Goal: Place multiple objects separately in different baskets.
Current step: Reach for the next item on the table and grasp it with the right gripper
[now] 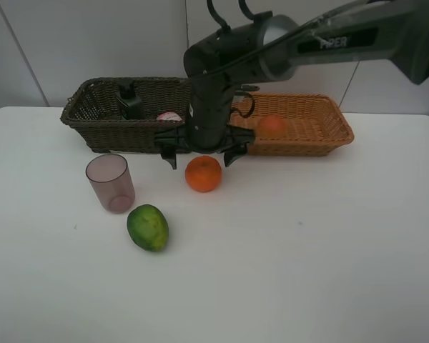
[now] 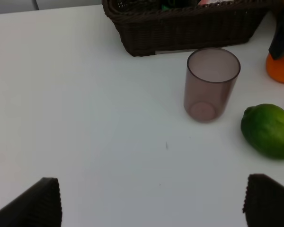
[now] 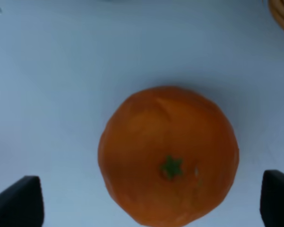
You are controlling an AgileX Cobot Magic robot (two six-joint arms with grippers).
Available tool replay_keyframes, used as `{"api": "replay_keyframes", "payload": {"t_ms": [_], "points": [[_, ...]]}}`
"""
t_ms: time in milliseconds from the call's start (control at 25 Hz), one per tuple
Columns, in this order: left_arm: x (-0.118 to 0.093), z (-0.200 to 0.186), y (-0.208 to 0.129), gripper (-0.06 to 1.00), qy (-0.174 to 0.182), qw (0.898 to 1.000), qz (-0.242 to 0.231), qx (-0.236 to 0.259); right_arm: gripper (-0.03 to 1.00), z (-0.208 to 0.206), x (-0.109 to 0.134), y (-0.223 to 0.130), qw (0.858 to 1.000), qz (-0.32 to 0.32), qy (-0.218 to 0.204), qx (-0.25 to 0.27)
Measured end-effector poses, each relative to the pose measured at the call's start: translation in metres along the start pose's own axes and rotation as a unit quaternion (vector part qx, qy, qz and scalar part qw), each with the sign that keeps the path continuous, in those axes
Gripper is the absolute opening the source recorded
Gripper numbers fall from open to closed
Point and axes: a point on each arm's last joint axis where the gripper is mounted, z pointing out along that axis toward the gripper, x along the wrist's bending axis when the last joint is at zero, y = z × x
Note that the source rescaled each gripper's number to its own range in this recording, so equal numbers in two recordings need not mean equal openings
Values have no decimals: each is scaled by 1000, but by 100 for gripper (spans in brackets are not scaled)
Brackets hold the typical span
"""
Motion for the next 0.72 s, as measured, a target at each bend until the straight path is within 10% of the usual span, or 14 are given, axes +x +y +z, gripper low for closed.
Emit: {"api": "replay_keyframes", "payload": {"t_ms": [720], "points": [[0,0,0,100,0,1000,0,0,100,10,2,4,999,-17,2,-29]]}}
